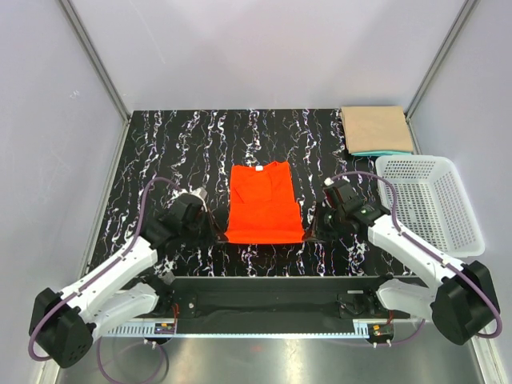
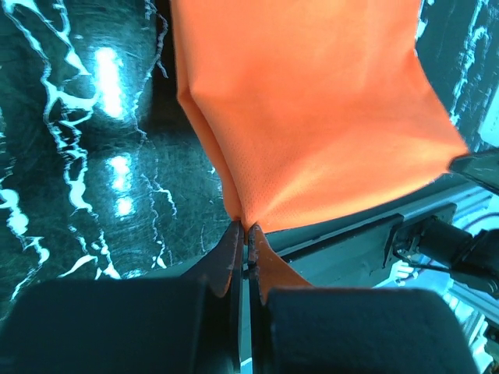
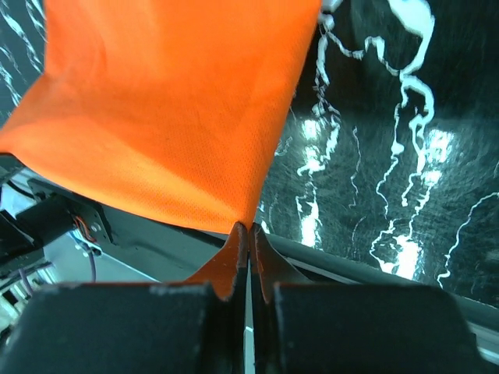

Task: Fold and stack the t-shirts
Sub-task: Fold the tshirt

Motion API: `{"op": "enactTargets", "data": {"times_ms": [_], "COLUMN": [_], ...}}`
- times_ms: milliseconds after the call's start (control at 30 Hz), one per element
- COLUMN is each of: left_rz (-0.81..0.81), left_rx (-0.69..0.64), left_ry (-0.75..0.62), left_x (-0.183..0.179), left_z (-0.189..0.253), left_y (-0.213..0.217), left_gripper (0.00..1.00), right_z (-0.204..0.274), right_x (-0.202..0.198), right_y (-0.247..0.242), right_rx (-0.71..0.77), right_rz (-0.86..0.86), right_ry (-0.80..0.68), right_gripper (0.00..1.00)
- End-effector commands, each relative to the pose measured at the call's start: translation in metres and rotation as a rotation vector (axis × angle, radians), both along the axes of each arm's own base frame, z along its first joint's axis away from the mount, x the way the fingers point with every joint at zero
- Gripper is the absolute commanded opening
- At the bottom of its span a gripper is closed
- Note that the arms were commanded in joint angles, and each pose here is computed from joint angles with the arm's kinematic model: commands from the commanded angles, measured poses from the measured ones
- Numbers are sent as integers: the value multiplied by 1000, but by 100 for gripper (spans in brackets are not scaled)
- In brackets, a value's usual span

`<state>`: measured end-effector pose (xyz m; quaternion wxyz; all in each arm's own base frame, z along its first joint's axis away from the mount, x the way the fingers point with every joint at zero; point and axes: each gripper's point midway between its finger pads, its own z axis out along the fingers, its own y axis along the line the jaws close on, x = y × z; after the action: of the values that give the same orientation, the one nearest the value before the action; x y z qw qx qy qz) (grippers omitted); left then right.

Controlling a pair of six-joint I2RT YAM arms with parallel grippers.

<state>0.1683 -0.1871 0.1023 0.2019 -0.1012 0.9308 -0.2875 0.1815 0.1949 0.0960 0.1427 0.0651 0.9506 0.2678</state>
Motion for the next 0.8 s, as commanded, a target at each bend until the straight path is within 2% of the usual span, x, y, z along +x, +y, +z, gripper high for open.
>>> {"op": "enactTargets", "data": {"times_ms": [0,133,367,633,767], "left_rz": [52,81,136,142,133], "left_rx": [49,69,76,18,13], "left_ry": [-52,-125,-179,-264,-254], "left_x": [19,49,111,199,244], "left_z": [21,56,90,120,106], "left_y": [5,0,4,0,-1], "left_gripper": [0,0,0,0,0], "right_z": [25,61,94,97,94], "right_x": [22,53,112,186,228], "right_y": [-1,9,16,20,24], "right_rx": [-44,-54,-97,-28,24], "right_rz": [-10,23,37,48,73], "right_ry": [-83,-180,-266,-257,-258], "right_gripper": [0,0,0,0,1]}}
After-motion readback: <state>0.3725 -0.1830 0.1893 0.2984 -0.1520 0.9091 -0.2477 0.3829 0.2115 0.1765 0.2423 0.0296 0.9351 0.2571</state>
